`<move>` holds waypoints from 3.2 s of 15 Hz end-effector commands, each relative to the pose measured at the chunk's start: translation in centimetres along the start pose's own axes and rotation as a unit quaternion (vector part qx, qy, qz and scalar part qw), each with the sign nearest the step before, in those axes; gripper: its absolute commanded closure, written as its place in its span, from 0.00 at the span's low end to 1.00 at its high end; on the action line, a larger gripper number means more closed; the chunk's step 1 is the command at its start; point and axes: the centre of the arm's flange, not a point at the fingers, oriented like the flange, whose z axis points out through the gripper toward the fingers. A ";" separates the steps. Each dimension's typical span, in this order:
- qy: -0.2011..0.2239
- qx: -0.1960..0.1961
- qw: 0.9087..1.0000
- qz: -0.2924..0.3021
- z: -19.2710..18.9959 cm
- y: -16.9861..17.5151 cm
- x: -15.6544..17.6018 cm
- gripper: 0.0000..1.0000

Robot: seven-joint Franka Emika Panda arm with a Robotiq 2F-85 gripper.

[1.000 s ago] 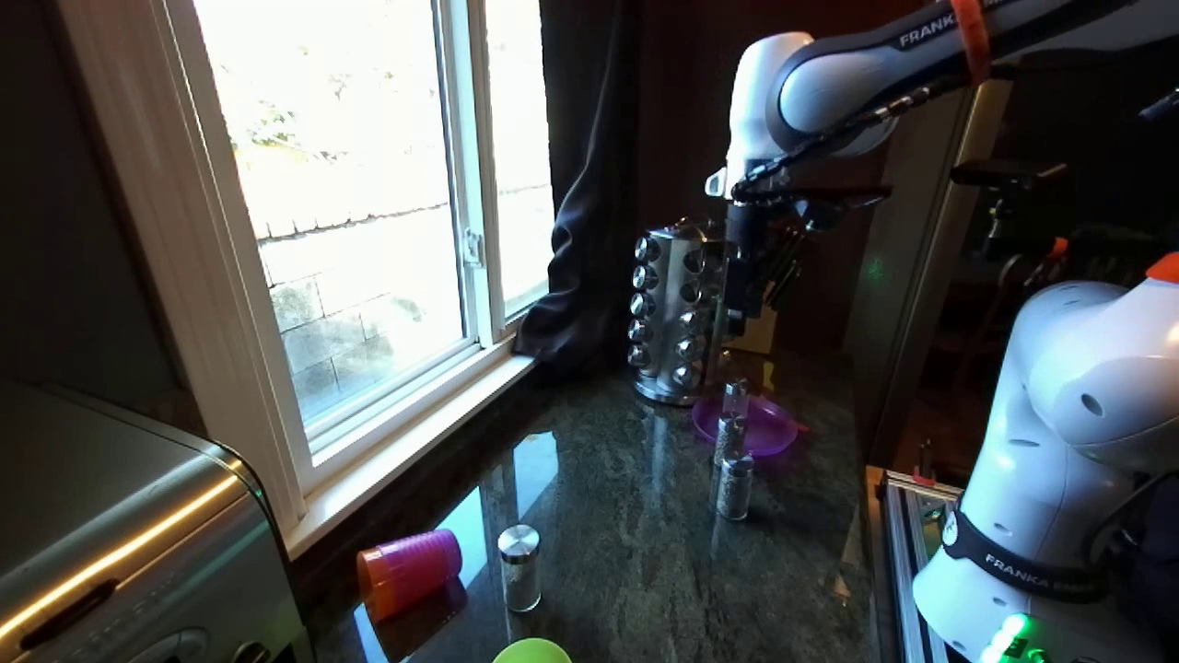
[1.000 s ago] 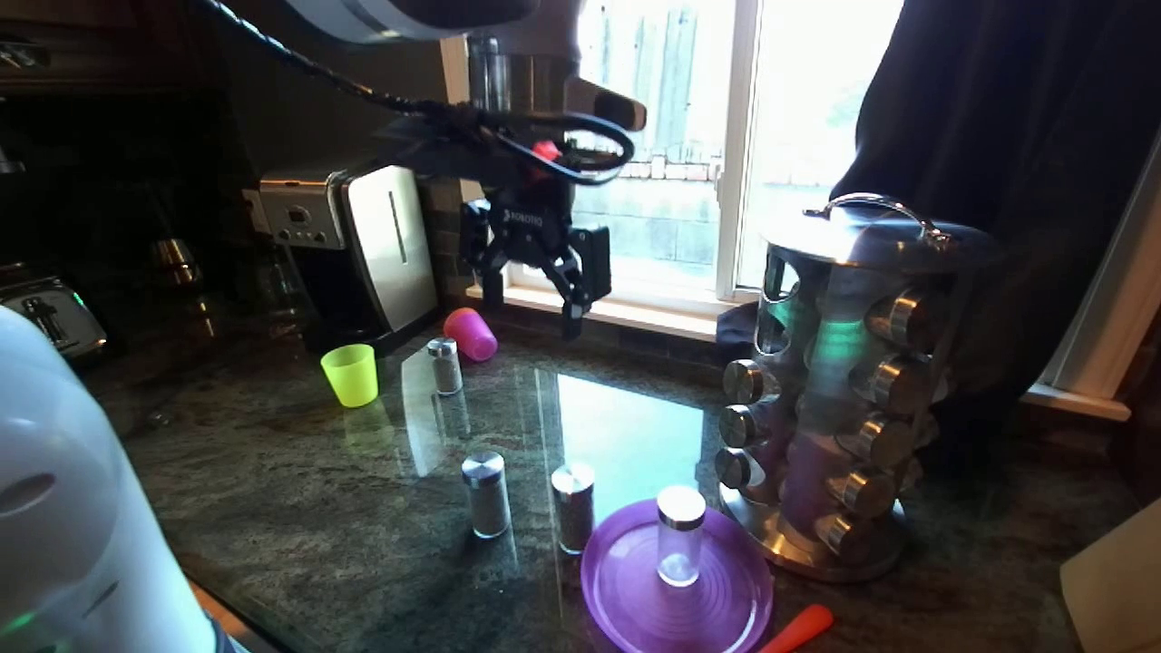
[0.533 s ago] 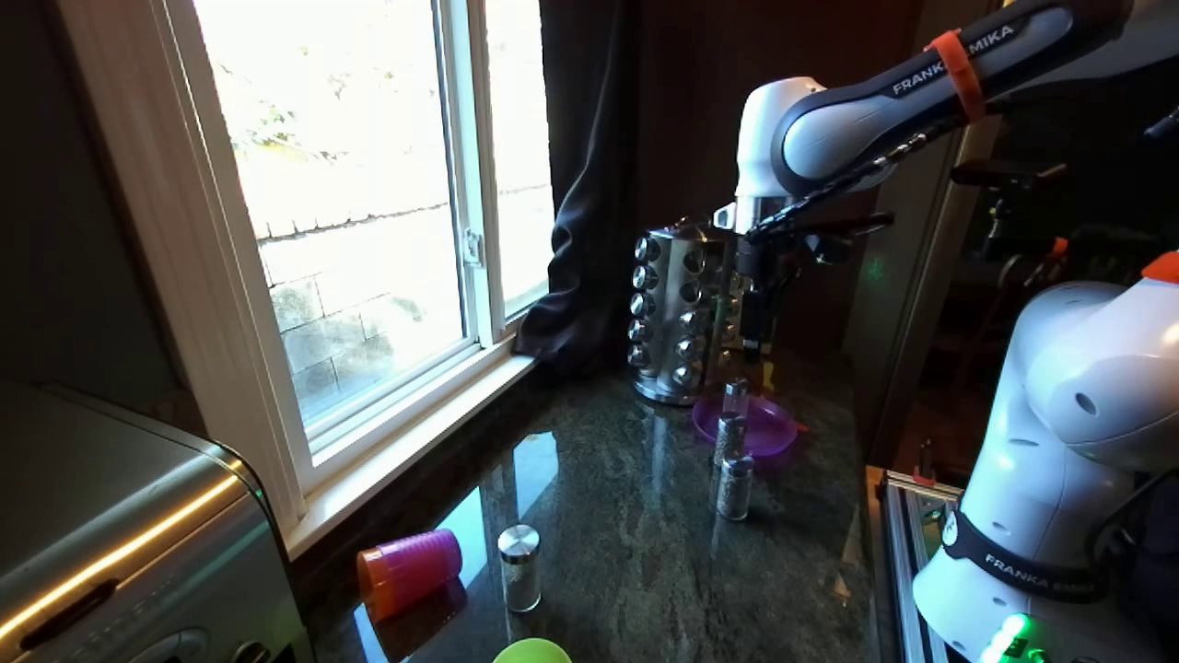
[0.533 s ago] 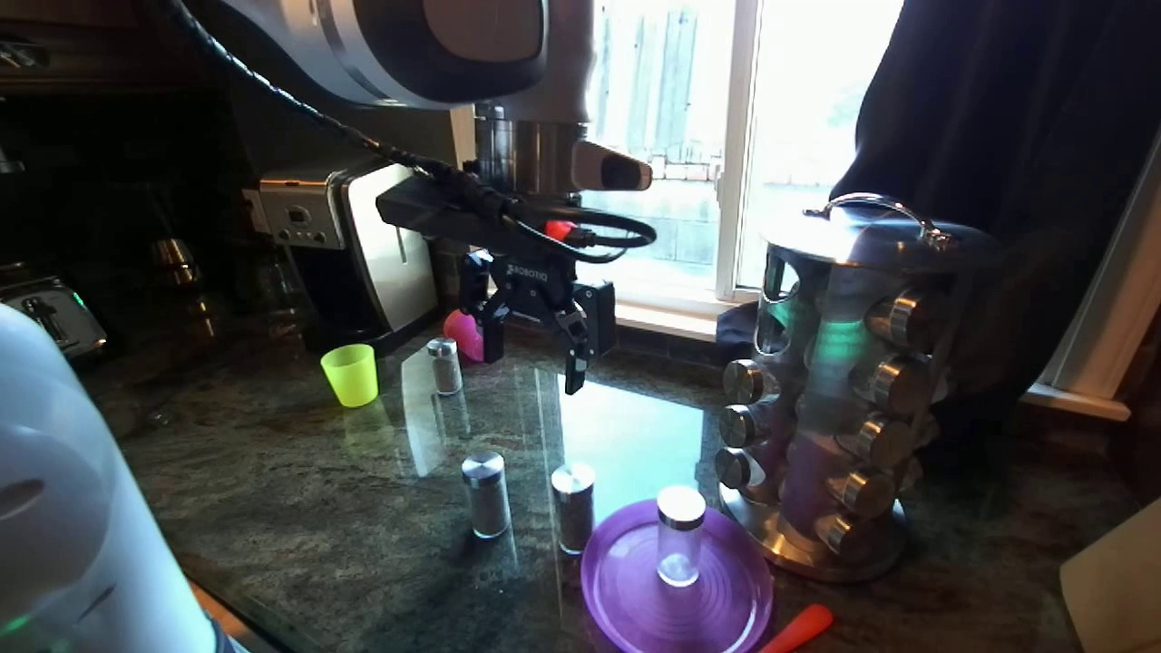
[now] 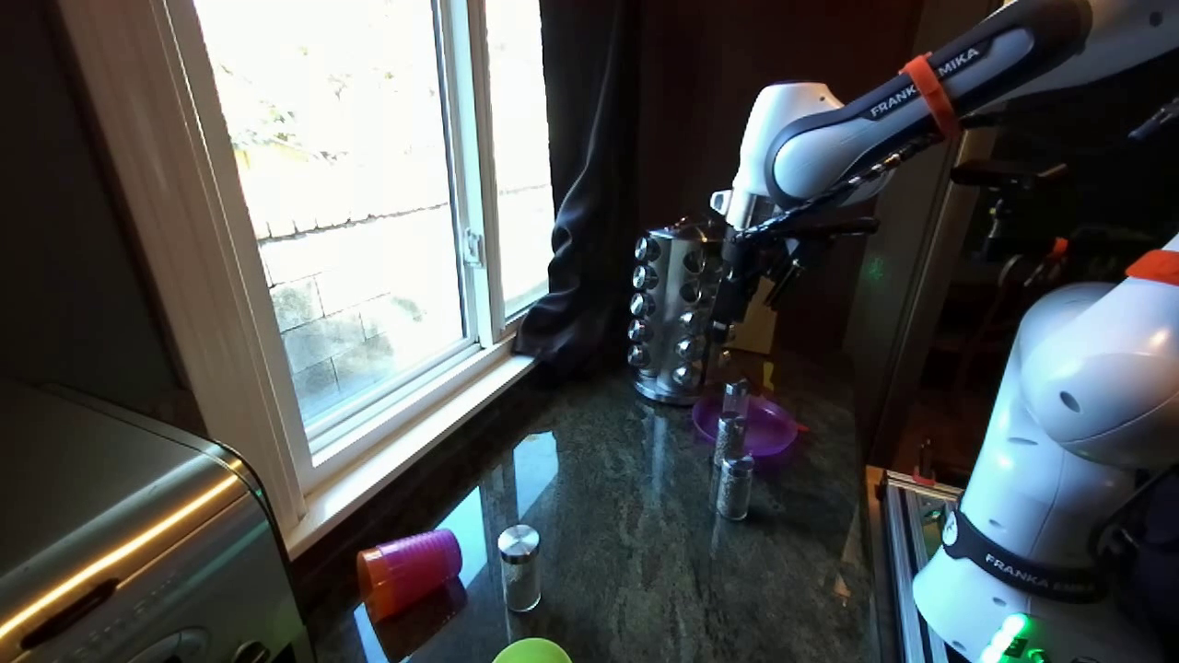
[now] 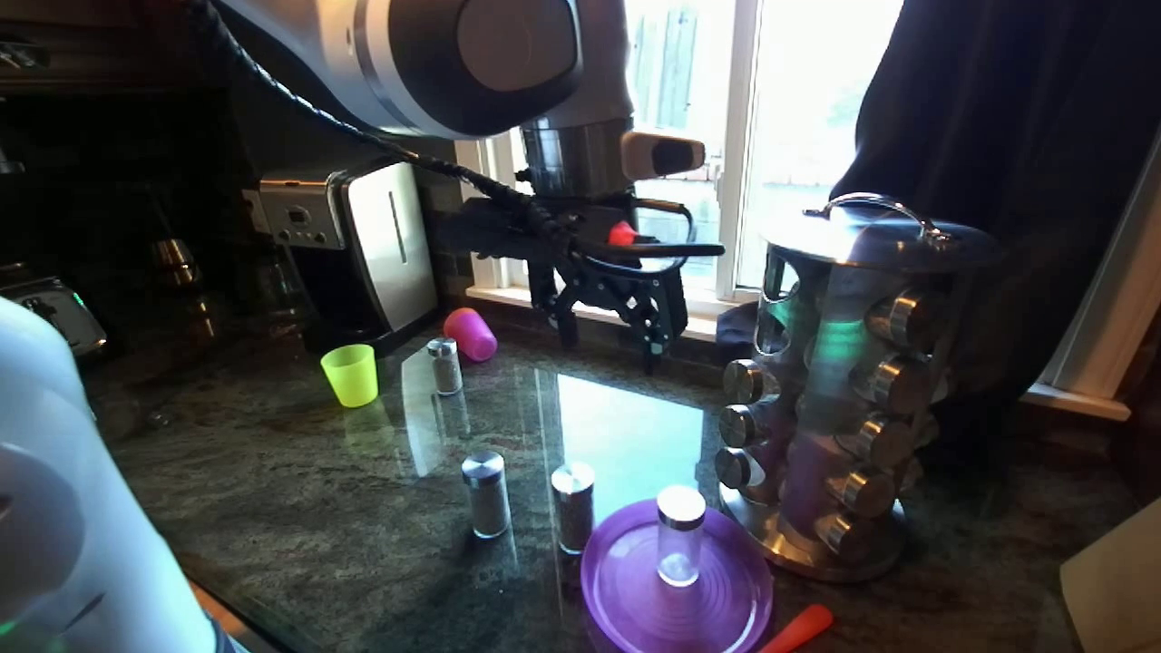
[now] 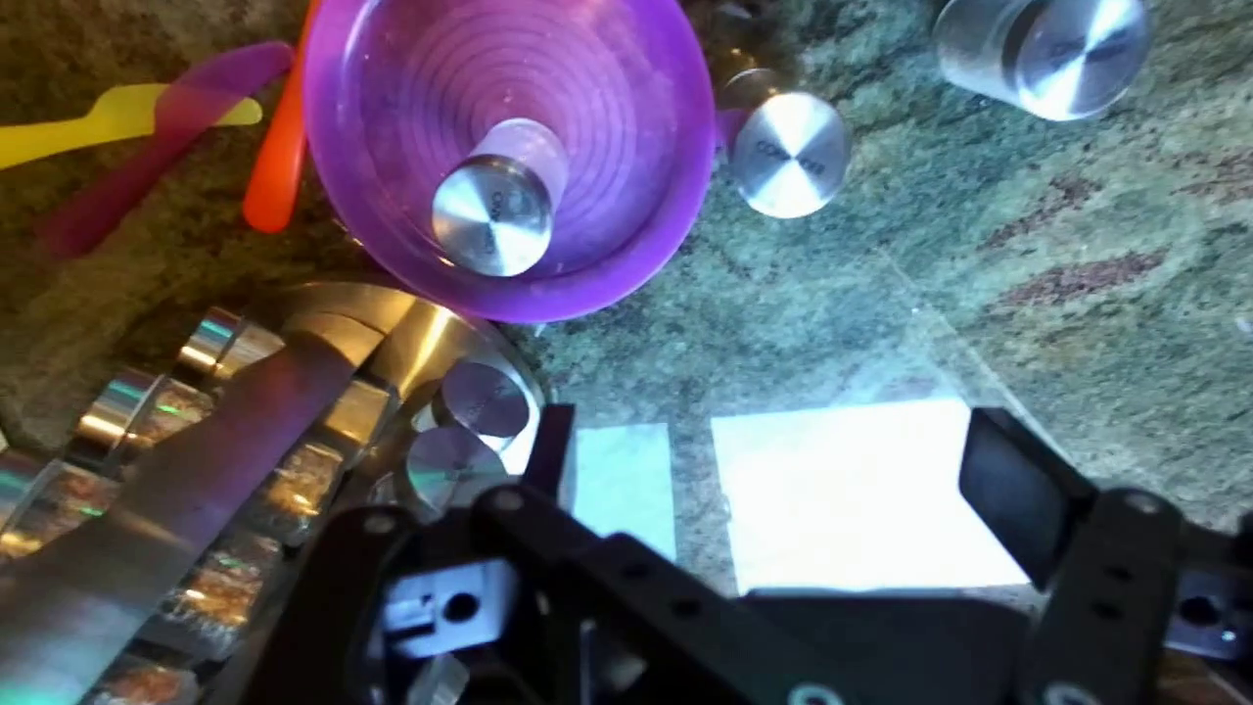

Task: Put the spice bottle on the rack

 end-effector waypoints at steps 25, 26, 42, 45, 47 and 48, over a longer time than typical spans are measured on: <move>-0.096 0.032 0.995 0.004 9.2 -0.6 -3.3 0.00; -0.102 0.034 0.994 0.007 9.4 -0.6 -3.4 0.00; -0.109 0.043 0.992 -0.054 14.2 -3.4 -4.9 0.00; -0.111 0.040 0.991 -0.059 14.9 -3.7 -4.9 0.03; -0.118 0.038 0.991 -0.059 15.2 -3.8 -5.0 0.16; -0.119 0.037 0.991 -0.059 15.4 -3.9 -5.1 0.22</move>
